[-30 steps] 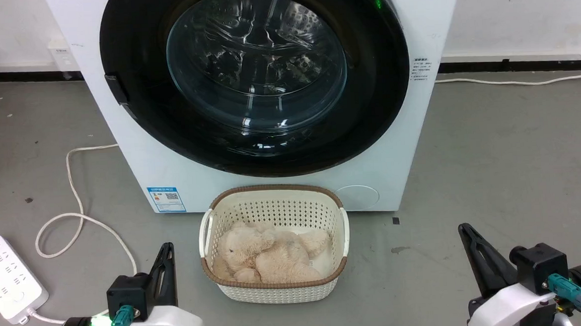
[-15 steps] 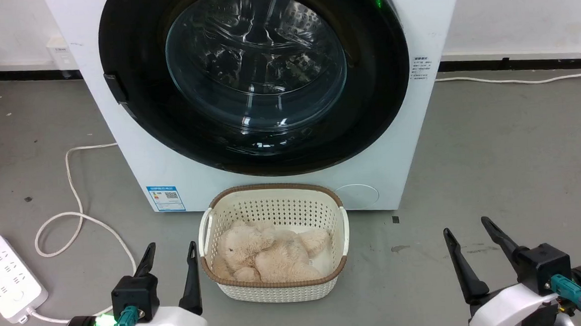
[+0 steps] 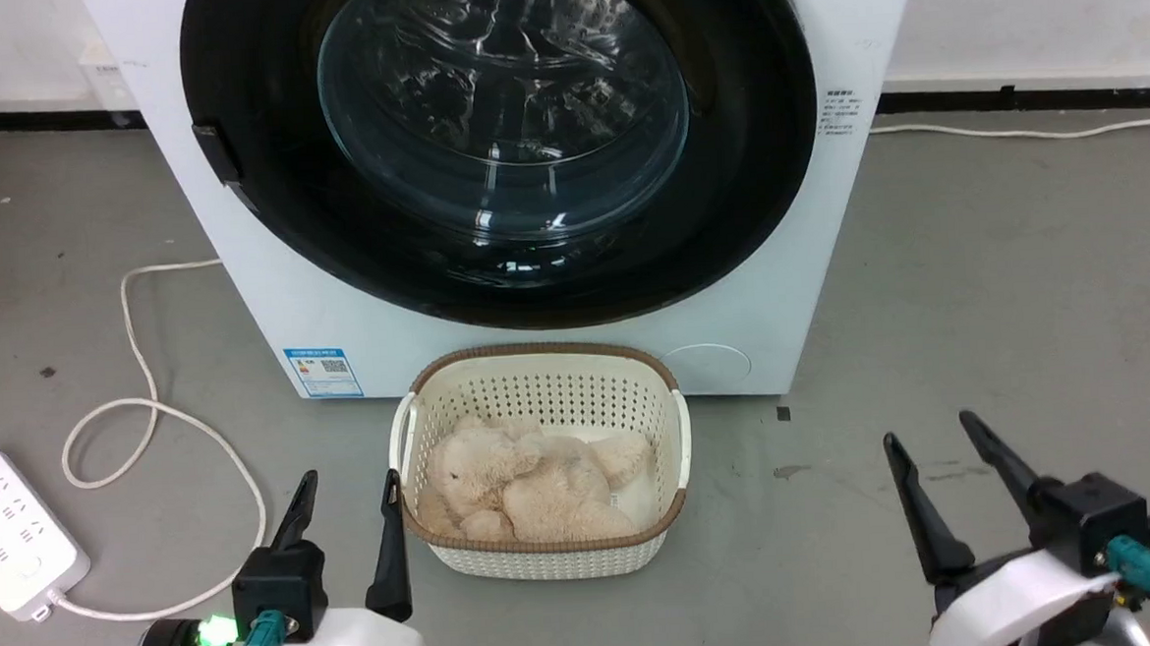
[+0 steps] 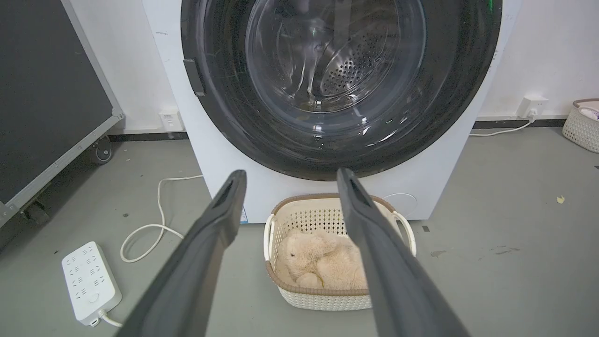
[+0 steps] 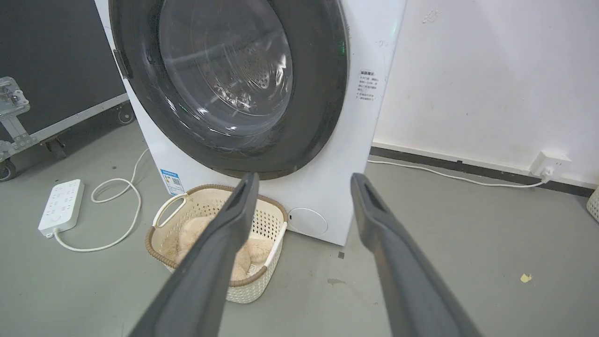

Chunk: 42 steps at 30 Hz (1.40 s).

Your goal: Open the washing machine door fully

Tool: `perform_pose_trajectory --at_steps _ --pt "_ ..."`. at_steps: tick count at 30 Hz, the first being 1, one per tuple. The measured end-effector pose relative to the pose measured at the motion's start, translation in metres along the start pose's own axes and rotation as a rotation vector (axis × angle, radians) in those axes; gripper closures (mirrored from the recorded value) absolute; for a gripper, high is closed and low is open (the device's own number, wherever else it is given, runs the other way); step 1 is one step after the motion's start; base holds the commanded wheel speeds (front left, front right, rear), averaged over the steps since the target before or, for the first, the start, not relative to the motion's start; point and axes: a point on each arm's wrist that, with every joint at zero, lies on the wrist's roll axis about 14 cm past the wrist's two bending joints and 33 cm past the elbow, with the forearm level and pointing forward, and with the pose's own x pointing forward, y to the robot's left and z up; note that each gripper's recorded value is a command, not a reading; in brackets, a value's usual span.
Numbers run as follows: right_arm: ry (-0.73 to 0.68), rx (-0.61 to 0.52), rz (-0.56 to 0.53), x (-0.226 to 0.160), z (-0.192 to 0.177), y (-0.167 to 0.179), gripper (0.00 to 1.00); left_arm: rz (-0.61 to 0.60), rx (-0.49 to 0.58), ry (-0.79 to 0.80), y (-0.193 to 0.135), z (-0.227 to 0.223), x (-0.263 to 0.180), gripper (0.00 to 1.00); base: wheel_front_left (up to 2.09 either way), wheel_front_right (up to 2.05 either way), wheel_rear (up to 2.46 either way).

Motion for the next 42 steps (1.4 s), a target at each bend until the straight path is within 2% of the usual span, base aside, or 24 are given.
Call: perform_pose_trajectory --at_steps 12,25,27,36,42 --pt "-0.074 0.008 0.000 0.029 0.021 -0.011 0.00 -0.006 0.012 -0.012 -0.003 -0.001 0.010 0.00 0.00 0.00 0.00" --pt "-0.132 0.093 -0.010 0.069 0.045 -0.029 0.00 -0.006 0.022 -0.038 -0.006 0.001 0.024 0.00 0.00 0.00 0.00" --pt "-0.135 0.122 -0.015 0.078 0.048 -0.033 1.00 -0.005 0.028 -0.038 -0.006 -0.001 0.026 0.00 0.00 0.00 0.00" --pt "-0.123 0.271 -0.056 0.120 0.051 -0.055 1.00 0.004 0.035 -0.042 -0.005 -0.006 0.037 0.00 0.00 0.00 0.00" --pt "-0.039 0.401 -0.070 0.149 0.033 -0.060 1.00 0.015 0.035 -0.028 -0.004 -0.013 0.040 0.00 0.00 0.00 0.00"
